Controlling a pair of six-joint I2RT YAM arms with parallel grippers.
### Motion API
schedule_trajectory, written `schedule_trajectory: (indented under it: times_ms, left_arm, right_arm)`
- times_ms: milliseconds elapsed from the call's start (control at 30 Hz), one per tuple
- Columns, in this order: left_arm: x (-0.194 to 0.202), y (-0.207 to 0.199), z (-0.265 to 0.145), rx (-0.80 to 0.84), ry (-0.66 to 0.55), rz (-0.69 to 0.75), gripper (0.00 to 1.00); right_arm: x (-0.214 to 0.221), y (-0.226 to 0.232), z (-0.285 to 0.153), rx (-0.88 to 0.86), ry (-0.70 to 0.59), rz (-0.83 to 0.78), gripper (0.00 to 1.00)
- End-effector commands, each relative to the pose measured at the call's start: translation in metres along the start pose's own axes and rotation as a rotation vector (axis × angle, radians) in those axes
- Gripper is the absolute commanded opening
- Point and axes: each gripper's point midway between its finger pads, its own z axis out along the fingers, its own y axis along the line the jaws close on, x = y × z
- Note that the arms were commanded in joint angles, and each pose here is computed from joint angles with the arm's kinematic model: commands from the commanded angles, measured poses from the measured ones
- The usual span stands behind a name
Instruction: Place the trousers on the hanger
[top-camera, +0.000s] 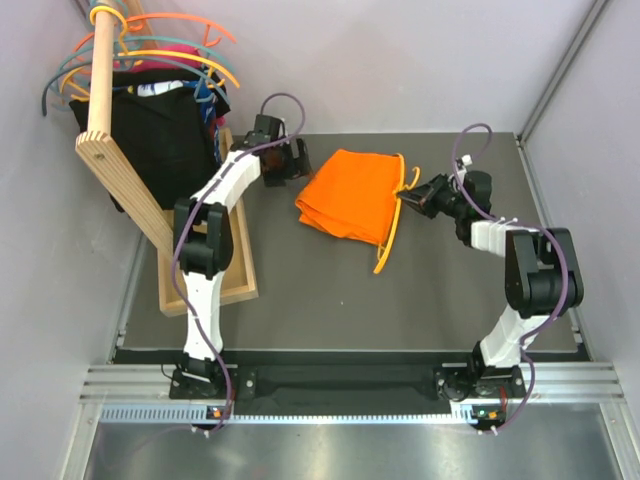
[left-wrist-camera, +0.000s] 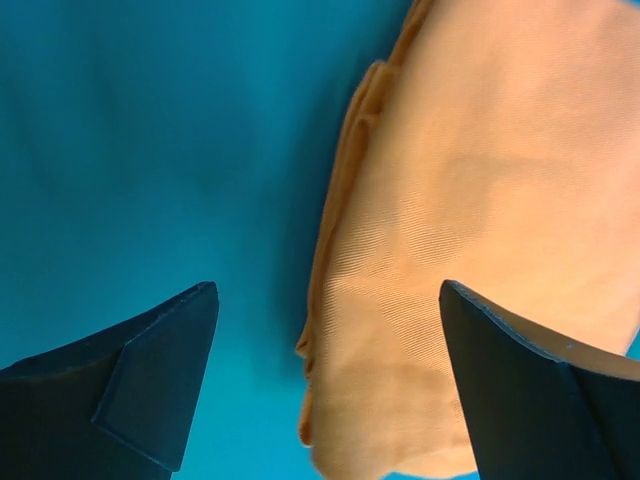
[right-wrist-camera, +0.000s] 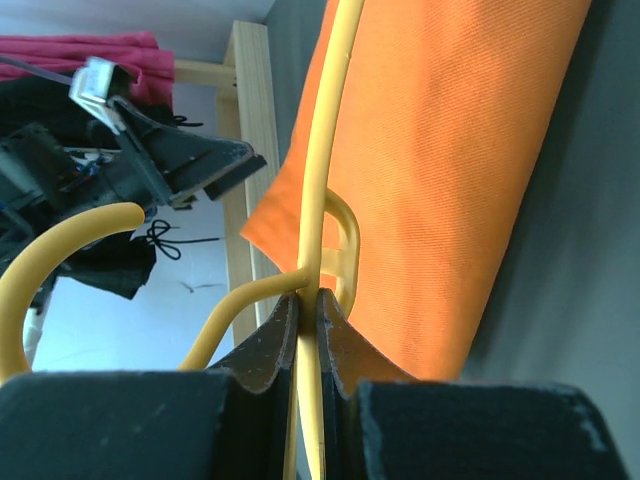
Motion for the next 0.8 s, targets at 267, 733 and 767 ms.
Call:
schedule_trajectory:
  times_ms: [267, 733, 767]
  left_arm:
    - [-0.035, -0.136, -0.108, 0.256, -0.244, 0.092, 0.83]
    - [-0.021, -0.178, -0.261, 0.503, -0.394, 0.182, 0.81]
    - [-0.023, -0.183, -0.273, 0.528, -0.409, 0.174, 0.82]
  right_arm:
    - [-0.011, 0.098, -0.012, -0.164, 0.166, -0.233, 0.0]
    - [-0.007, 0.242, -0.074, -0.339, 0.249, -0.292, 0.0]
    - [-0.004, 0.251, -0.079, -0.353, 0.258, -0.302, 0.0]
